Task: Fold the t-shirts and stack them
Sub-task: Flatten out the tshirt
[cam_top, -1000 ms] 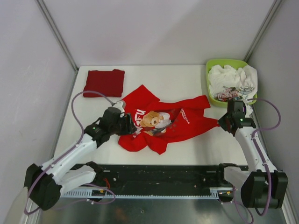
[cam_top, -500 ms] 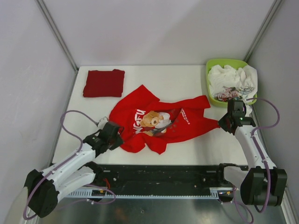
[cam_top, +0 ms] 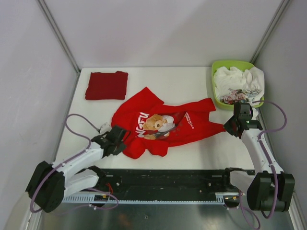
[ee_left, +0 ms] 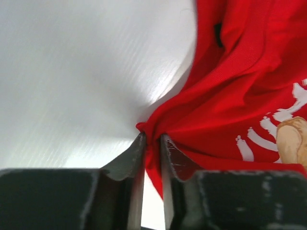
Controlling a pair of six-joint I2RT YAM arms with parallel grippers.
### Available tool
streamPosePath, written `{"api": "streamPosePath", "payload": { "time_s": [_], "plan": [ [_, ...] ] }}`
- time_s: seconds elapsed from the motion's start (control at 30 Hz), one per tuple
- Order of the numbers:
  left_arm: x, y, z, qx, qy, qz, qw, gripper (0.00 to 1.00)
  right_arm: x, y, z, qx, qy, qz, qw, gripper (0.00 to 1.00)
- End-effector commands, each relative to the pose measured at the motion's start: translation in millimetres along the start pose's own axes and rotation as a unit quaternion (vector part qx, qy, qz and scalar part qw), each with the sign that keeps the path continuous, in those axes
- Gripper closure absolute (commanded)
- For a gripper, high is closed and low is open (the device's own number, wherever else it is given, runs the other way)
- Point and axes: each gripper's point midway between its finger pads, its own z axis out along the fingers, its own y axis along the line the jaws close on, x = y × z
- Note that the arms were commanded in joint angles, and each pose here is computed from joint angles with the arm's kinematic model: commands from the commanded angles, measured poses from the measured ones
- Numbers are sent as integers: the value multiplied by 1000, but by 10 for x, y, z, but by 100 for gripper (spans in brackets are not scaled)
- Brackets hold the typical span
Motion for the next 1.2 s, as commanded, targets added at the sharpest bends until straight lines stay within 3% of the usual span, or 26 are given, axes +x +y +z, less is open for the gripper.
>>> {"api": "streamPosePath", "payload": {
  "time_s": [0.0, 0.13, 0.3, 0.4, 0.47, 0.53, 0.6, 0.73, 0.8, 0.97, 1.17],
  "plan": [
    [-202, -115, 56, -15, -40, -1, 999, 90, -133, 75, -94, -16, -19, -1, 1000, 100],
    [-628, -350, 1, -23, -91, 38, 995, 99, -136, 63, -105, -15, -20, -3, 1000, 100],
    [-1310, -589, -75, -58, -156, 92, 982, 100, -137, 15, -72, -2, -19, -5, 1000, 100],
    [-1575, -658, -40, -77, -163, 119, 976, 97, -135, 15, -47, -1, -17, -3, 1000, 100],
    [-1602, -783, 31, -63, -139, 151, 977, 86, -124, 39, -23, -6, -13, -3, 1000, 100],
    [-1558, -961, 36, -25, -114, 178, 977, 56, -107, 71, 20, -11, -7, -7, 1000, 100],
    [-1497, -1066, -36, 14, -100, 187, 977, 36, -95, 98, 76, -13, -1, -10, 1000, 100],
    [-1420, -1026, -275, 60, -102, 165, 979, 21, -87, 138, 208, -12, 7, -14, 1000, 100],
    [-1305, -903, -350, 72, -97, 134, 984, 26, -93, 152, 276, -10, 8, -17, 1000, 100],
    [-773, -477, -213, 68, -44, 17, 997, 51, -95, 182, 395, -10, 12, -15, 1000, 100],
    [-527, -256, 5, 31, -24, -65, 997, 57, -55, 207, 433, -15, 22, -18, 999, 100]
  ]
}}
